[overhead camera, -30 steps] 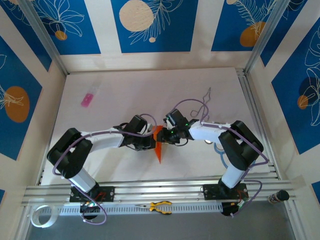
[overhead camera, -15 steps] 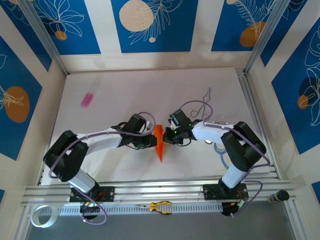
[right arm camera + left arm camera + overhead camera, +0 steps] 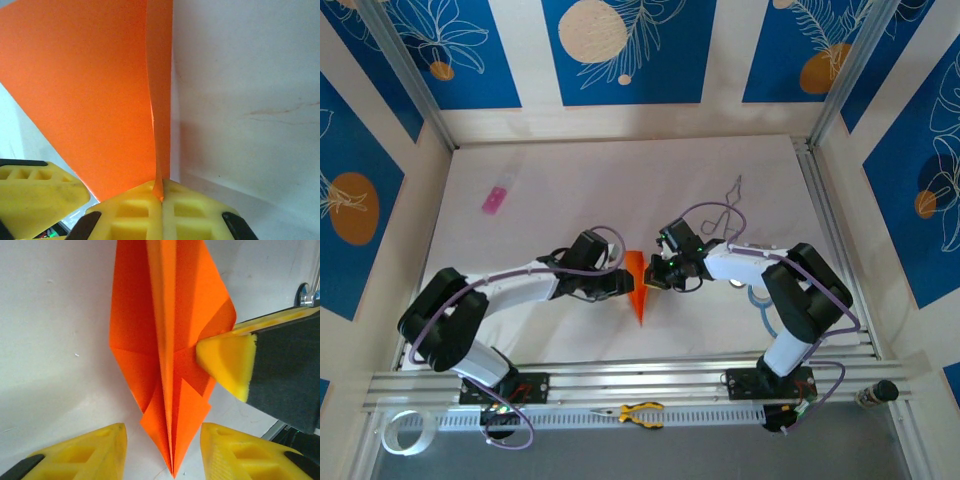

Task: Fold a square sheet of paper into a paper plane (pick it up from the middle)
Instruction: Turn over a paper plane at the center of the table.

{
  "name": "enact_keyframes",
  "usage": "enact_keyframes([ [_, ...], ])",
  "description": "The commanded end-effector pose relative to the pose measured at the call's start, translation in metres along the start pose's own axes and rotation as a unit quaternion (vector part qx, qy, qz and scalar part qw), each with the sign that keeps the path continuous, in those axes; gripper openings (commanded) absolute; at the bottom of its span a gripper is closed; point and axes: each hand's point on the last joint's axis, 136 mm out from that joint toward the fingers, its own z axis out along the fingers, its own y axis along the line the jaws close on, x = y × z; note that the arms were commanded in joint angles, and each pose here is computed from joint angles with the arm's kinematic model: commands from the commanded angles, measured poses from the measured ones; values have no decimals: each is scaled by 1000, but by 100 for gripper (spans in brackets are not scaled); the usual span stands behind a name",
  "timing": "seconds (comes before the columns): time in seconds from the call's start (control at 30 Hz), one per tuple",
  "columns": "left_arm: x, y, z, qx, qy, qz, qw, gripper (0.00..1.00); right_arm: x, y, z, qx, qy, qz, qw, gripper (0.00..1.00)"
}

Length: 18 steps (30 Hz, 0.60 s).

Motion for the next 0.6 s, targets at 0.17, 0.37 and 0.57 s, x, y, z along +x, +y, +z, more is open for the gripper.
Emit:
enact_keyframes([
  [0.17,4,-7,13,24,15,-1,1000,45,2,4,-1,-13,7,8,1000,2],
  [0.37,3,-12,17,37,20,0,999,41,2,5,-1,-13,9,9,1000,2],
  [0.57,3,-12,13,31,11,3,999,33,2,3,0,-9,13,12,1000,1],
])
